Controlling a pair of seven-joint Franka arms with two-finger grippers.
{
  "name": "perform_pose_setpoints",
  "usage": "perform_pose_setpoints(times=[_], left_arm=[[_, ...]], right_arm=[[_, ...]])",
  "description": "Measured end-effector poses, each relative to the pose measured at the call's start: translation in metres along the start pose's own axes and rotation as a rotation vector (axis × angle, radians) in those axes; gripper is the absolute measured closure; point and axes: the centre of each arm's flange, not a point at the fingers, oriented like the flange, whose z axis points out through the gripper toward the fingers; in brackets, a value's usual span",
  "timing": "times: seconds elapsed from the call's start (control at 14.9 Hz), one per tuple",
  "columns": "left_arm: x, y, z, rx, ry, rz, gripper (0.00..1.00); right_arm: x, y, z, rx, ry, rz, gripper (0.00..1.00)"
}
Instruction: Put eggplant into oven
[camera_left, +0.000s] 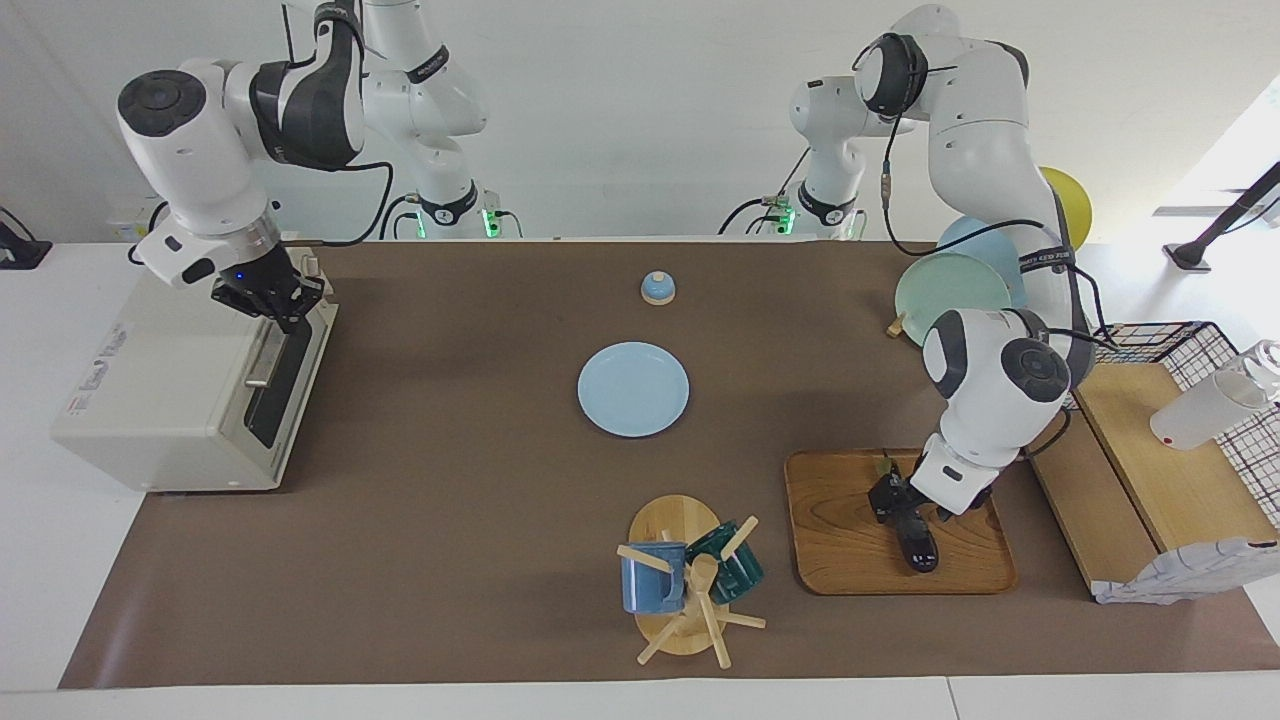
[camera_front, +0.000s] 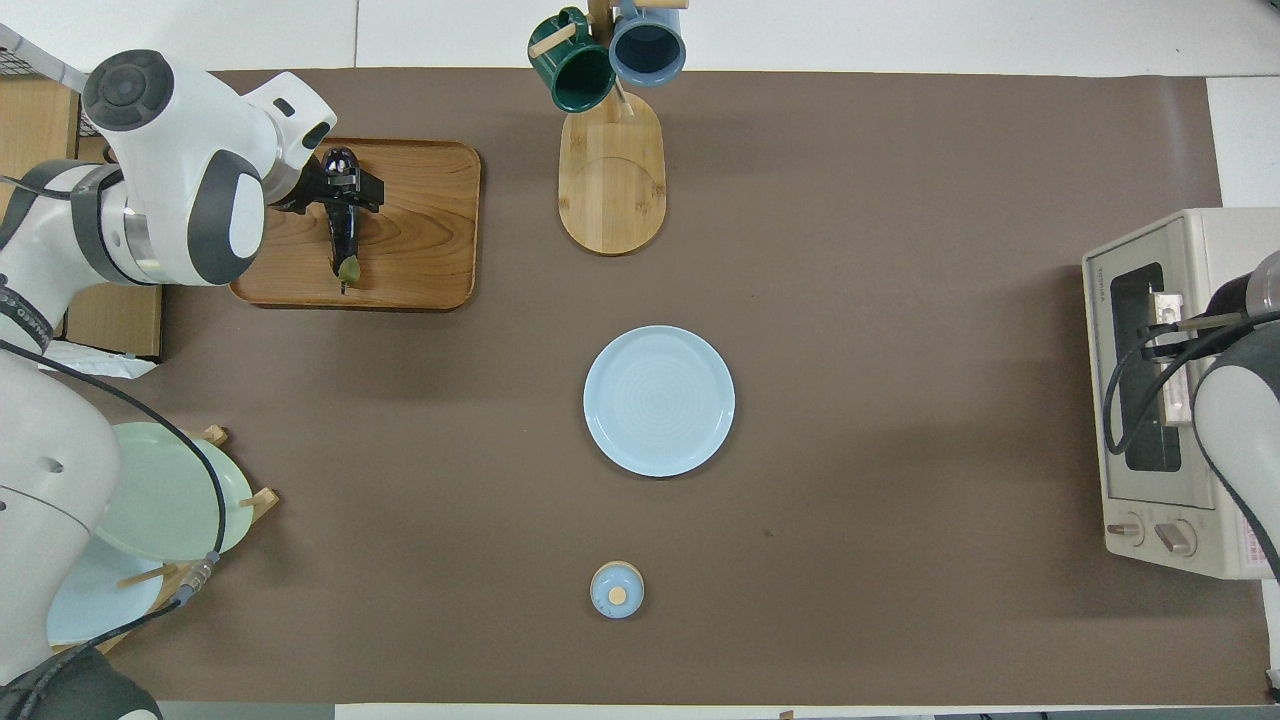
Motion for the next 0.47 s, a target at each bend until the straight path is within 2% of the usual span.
perform_pose_setpoints(times=[0.13, 0.4, 0.47], left_arm=[[-0.003, 0.000, 0.006, 0.001, -0.001, 0.006, 0.00], [-0.005, 0.000, 0.010, 0.002, -0.006, 0.010, 0.03], [-0.005, 0.000, 0.010, 0.002, -0.004, 0.011, 0.09]], right_arm=[[-0.001, 0.003, 0.009, -0.052, -0.010, -0.030, 0.99], [-0.002, 0.002, 0.019, -0.079, -0.014, -0.085, 0.99], [-0.003, 0.001, 0.024, -0.087, -0.017, -0.098, 0.99]])
